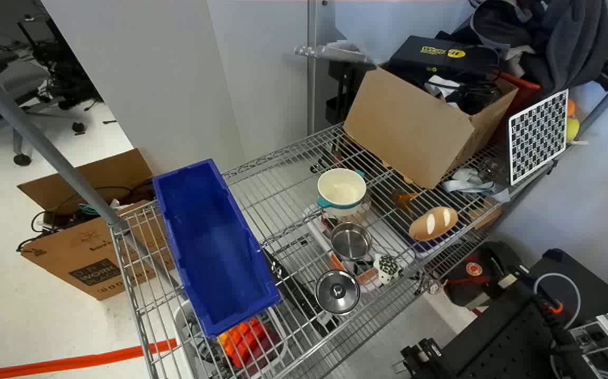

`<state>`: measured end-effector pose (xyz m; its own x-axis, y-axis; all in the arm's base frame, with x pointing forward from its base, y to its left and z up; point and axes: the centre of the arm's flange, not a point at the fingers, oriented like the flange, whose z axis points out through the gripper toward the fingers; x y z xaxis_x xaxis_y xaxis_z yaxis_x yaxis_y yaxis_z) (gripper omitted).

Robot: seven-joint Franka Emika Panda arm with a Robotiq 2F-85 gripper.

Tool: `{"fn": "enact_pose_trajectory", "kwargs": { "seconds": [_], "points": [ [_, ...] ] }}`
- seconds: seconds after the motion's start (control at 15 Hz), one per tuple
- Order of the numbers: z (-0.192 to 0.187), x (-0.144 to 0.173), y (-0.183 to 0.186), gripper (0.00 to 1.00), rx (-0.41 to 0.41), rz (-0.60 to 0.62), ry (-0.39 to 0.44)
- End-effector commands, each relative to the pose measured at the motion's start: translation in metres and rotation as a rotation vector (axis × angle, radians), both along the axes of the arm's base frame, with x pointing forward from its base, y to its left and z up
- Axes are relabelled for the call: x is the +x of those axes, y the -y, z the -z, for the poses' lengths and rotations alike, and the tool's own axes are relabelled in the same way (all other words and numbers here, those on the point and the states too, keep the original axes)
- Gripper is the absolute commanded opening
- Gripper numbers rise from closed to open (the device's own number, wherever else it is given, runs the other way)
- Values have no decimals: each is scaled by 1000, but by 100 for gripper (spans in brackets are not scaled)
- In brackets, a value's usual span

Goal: Move the white bowl to the right

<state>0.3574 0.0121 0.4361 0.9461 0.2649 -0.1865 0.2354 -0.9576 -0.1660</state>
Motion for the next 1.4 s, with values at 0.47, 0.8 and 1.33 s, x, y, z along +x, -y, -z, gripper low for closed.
{"fn": "enact_pose_trajectory", "kwargs": {
  "seconds": [0.47, 0.8, 1.33],
  "points": [
    [0, 0, 0, 100, 0, 0, 0],
    [0, 56, -7, 100, 2, 56, 24],
    [41, 212, -36, 100, -9, 41, 216]
  ]
}}
